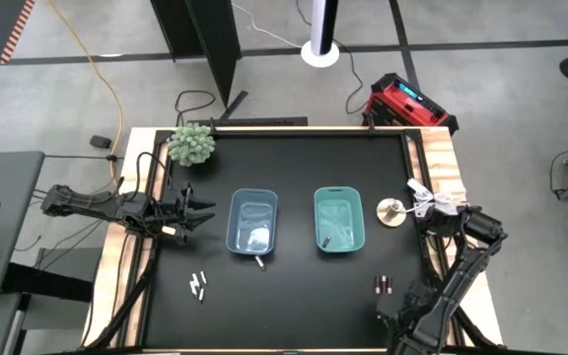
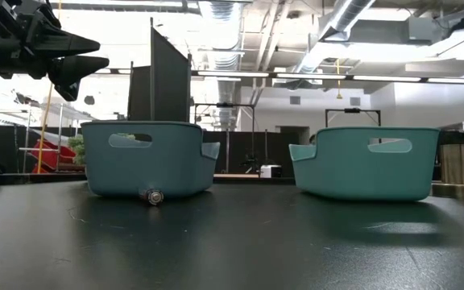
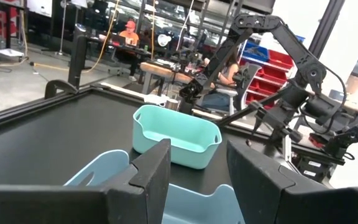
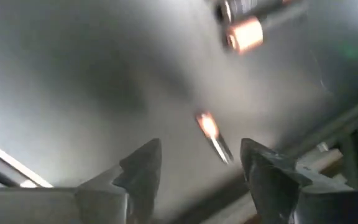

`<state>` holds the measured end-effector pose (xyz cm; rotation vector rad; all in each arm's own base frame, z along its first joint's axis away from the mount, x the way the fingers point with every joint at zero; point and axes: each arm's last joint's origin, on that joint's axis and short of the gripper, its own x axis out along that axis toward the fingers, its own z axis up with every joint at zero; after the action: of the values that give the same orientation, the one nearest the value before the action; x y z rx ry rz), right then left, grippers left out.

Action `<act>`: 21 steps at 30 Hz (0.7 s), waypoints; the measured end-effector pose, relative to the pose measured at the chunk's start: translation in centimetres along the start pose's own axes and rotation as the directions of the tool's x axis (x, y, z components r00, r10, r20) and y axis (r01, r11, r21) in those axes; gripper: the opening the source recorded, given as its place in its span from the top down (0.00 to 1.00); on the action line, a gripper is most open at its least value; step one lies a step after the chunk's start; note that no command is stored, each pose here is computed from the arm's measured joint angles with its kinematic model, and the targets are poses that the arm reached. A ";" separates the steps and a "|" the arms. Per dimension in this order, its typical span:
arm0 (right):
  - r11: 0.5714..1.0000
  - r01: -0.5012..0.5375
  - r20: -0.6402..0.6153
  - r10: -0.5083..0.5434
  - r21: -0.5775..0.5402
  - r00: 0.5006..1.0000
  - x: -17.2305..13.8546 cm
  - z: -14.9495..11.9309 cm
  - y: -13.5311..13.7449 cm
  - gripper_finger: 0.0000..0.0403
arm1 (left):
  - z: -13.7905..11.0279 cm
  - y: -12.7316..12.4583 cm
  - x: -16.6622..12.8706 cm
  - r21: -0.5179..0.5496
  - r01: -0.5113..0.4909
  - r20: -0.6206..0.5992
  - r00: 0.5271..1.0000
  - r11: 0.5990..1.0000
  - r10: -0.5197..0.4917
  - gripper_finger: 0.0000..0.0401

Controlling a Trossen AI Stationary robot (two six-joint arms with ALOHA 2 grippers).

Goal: Sort batteries
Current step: Put the small black battery into the green bin

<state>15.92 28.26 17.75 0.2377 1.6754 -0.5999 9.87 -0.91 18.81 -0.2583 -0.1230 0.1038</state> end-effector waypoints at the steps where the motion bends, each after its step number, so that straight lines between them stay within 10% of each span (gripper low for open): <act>1: 1.000 0.016 -0.025 -0.017 -0.020 1.000 0.0 -0.1 -0.2 0.41 | 0.0 0.0 0.0 0.000 0.000 0.000 1.000 1.000 0.000 0.62; 14: 0.967 0.018 -0.165 -0.062 -0.253 0.984 -0.6 1.0 -1.1 0.43 | 0.1 0.0 0.0 -0.003 0.002 0.008 1.000 1.000 -0.002 0.62; 21: 0.985 -0.073 0.091 0.087 -0.155 0.992 -4.9 4.6 -4.4 0.43 | 0.1 0.0 0.0 -0.014 0.002 0.008 1.000 1.000 -0.002 0.62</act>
<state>18.72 23.10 23.23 0.1629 1.6004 -0.4157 9.86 -0.91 18.89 -0.2717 -0.1316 0.1021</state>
